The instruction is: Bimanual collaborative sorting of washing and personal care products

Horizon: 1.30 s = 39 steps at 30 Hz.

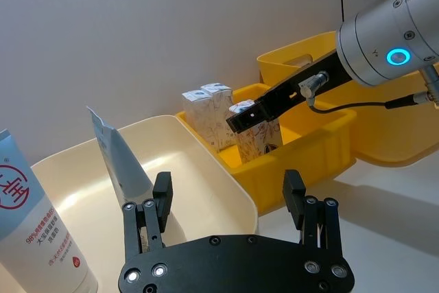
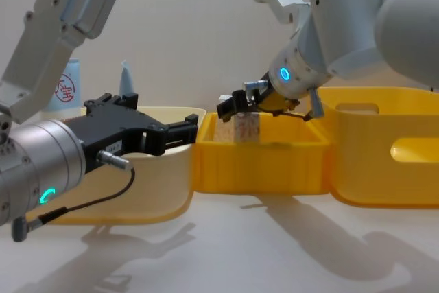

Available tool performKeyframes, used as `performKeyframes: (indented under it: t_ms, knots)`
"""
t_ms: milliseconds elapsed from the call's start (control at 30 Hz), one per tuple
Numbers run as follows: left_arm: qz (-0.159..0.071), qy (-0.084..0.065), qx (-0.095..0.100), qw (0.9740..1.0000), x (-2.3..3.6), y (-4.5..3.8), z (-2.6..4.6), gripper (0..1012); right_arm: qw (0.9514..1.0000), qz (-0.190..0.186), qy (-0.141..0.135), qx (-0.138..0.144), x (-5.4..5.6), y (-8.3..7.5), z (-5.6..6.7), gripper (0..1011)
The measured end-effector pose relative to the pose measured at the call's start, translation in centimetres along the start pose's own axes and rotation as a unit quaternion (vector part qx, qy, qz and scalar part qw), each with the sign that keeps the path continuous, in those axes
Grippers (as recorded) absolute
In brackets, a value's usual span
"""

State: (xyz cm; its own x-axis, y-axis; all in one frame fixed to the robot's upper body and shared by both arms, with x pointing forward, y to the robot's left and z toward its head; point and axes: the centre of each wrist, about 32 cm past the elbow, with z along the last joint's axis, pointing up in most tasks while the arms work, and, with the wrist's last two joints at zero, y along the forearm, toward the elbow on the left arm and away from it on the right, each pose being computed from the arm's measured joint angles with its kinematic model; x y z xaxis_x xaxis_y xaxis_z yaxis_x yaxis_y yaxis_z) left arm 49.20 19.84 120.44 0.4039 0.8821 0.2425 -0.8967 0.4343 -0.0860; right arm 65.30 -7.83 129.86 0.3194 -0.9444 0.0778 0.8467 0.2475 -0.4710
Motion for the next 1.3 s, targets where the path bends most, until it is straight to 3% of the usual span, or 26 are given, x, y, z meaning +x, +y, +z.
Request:
performKeyframes:
  t_ms: [433, 600, 1033, 1300]
  knots:
    - [0.000, 0.000, 0.000, 1.0000, 0.00, 0.00, 0.00, 1003, 0.9997, 0.001, 0.001, -0.024, -0.04, 0.56, -0.09, 965]
    - [0.000, 0.000, 0.000, 1.0000, 0.00, 0.00, 0.00, 1003, 0.9996, 0.003, 0.002, -0.026, -0.05, 0.64, -0.10, 861]
    - [0.000, 0.000, 0.000, 1.0000, 0.00, 0.00, 0.00, 1003, 0.9995, 0.006, 0.003, -0.031, -0.07, 0.78, -0.16, 450]
    - [0.000, 0.000, 0.000, 1.0000, 0.00, 0.00, 0.00, 1003, 0.9995, 0.006, 0.004, -0.032, -0.06, 0.81, -0.17, 410]
